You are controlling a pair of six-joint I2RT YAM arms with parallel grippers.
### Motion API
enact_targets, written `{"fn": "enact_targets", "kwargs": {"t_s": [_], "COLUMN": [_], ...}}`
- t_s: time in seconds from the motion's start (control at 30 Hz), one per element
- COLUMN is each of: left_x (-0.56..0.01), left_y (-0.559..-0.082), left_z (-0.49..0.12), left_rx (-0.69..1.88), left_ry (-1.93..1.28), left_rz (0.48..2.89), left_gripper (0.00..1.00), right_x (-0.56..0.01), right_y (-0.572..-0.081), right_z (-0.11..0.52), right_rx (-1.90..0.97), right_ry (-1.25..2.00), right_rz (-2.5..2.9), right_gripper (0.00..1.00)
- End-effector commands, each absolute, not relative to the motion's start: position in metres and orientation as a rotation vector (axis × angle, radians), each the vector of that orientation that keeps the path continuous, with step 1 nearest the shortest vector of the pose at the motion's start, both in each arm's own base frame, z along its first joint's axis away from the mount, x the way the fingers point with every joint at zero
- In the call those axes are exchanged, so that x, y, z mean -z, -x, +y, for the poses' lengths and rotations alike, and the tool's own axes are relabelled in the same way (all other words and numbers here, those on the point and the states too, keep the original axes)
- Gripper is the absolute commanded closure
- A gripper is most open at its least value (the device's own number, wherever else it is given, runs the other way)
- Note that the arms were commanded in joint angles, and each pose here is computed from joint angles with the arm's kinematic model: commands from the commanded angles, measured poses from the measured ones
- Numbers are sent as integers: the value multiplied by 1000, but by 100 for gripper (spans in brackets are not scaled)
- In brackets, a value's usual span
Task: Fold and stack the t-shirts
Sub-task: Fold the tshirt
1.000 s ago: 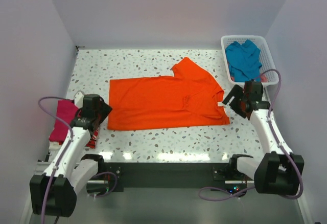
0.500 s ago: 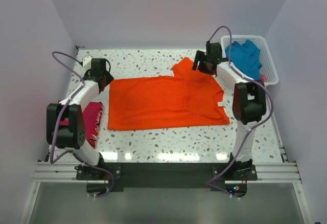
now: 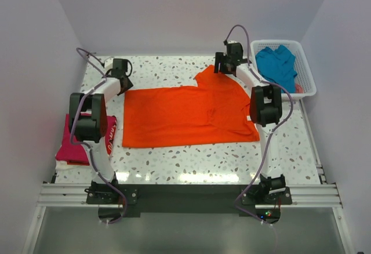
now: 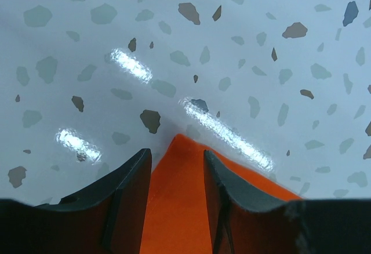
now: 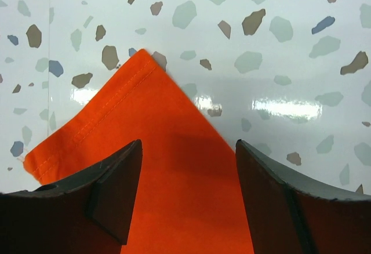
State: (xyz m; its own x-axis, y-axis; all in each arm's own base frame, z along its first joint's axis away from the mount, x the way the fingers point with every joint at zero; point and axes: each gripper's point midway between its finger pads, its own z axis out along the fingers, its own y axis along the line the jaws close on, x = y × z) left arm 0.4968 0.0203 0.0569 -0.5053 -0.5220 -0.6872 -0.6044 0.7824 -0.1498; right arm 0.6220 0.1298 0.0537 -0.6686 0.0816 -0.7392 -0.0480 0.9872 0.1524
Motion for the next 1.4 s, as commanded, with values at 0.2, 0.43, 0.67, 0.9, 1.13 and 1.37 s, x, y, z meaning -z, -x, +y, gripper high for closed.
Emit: {"fn": "enact_targets", "kwargs": {"t_s": [0.2,0.43,0.67,0.9,1.13,1.37], "left_x": [-50,-48,-43,-37,-33,-33], "left_y": [-507,-506,-505,-511,-515,-517], "left_z": [16,18,15,12,11,14], "left_rx": [-179,-234,-250,-233,-238,-240], "left_ry": [741,674,622,610,602,600], "left_rz": [2266,2297,2339,2359,2371,2369], "left_gripper": [55,55,55,55,57,67], "right_x": [-70,-51,-43,-42,-43,-56], "right_y": [-645,-645,-643,-639,-636,-639], "right_z": [137,144,150,159,156,152], "right_rx": [-196,-196,-197,-202,-200,-177], "right_ry": [40,55,66,77,52,23], "right_rz": [2234,2263,2289,2310,2320,2287], "right_gripper": [33,36,44,51,67,81]}}
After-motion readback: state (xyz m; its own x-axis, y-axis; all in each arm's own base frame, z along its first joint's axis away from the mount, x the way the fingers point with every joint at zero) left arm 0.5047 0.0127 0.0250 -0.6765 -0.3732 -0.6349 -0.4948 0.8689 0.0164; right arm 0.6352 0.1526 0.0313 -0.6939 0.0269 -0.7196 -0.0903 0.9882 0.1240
